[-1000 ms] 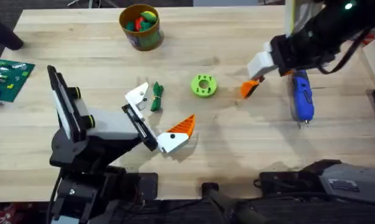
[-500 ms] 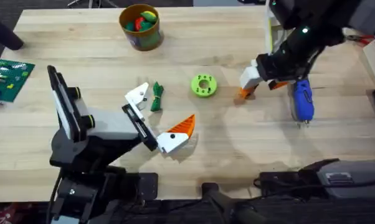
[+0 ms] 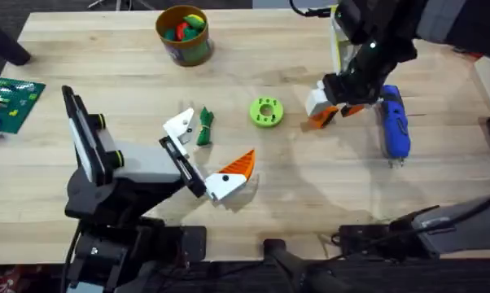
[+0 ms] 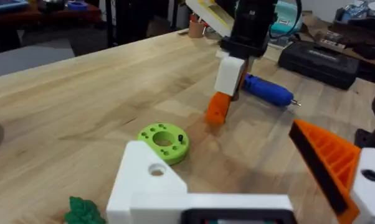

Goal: Pick up the gripper from the table and insert it into the empty holder that is missing its gripper. Then pick up a screw, insert it into the mounting hole, and use the screwdriver to tighten it. Finally, clean up the table by picking up the vegetable and placing it into the bucket.

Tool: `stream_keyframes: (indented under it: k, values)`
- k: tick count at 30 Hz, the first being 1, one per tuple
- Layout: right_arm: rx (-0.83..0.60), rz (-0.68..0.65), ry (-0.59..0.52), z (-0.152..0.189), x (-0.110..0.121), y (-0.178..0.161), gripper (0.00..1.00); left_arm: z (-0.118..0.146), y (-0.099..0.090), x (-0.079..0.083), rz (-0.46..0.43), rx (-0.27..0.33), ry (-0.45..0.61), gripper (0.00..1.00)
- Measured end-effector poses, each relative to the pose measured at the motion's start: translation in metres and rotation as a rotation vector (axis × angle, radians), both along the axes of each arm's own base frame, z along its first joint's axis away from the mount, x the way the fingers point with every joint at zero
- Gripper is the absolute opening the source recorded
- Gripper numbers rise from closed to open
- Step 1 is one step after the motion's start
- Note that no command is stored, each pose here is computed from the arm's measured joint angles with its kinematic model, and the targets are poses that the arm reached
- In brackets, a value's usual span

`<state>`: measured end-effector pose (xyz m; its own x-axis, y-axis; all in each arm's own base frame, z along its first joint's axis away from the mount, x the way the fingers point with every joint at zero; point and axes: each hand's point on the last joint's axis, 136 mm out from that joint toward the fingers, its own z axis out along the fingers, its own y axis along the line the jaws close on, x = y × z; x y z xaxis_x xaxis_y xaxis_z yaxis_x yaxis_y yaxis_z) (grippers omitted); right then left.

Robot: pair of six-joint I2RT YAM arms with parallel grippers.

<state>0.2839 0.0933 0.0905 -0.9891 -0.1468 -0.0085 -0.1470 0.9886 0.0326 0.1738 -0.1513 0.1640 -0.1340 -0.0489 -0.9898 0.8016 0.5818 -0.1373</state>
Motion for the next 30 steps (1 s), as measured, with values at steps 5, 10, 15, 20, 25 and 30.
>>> stream_keyframes:
  k: [5, 10, 15, 20, 25, 30]
  values:
    - [0.003, 0.0, -0.009, -0.0001, 0.0022, 0.0007, 0.683, 0.0, 0.0, 0.0, 0.0, 0.0, 0.0, 0.984]
    - [0.002, 0.002, -0.008, -0.0001, 0.0018, 0.0006, 0.669, 0.0001, 0.0, 0.0, 0.0, 0.0, 0.0, 0.984]
    - [0.002, 0.002, -0.007, -0.0001, 0.0016, 0.0005, 0.531, 0.0, 0.0, 0.0, 0.0, 0.0, 0.0, 0.984]
    - [0.002, 0.006, -0.007, -0.0001, 0.0016, 0.0005, 0.441, 0.0, 0.0, 0.0, 0.0, 0.0, 0.0, 0.984]
    - [0.002, 0.004, -0.007, -0.0002, 0.0015, 0.0005, 0.243, 0.0, 0.0, 0.0, 0.0, 0.0, 0.0, 0.984]
    - [0.003, 0.011, -0.008, -0.0002, 0.0019, 0.0006, 0.021, -0.0001, 0.0, 0.0, 0.0, 0.0, 0.001, 0.984]
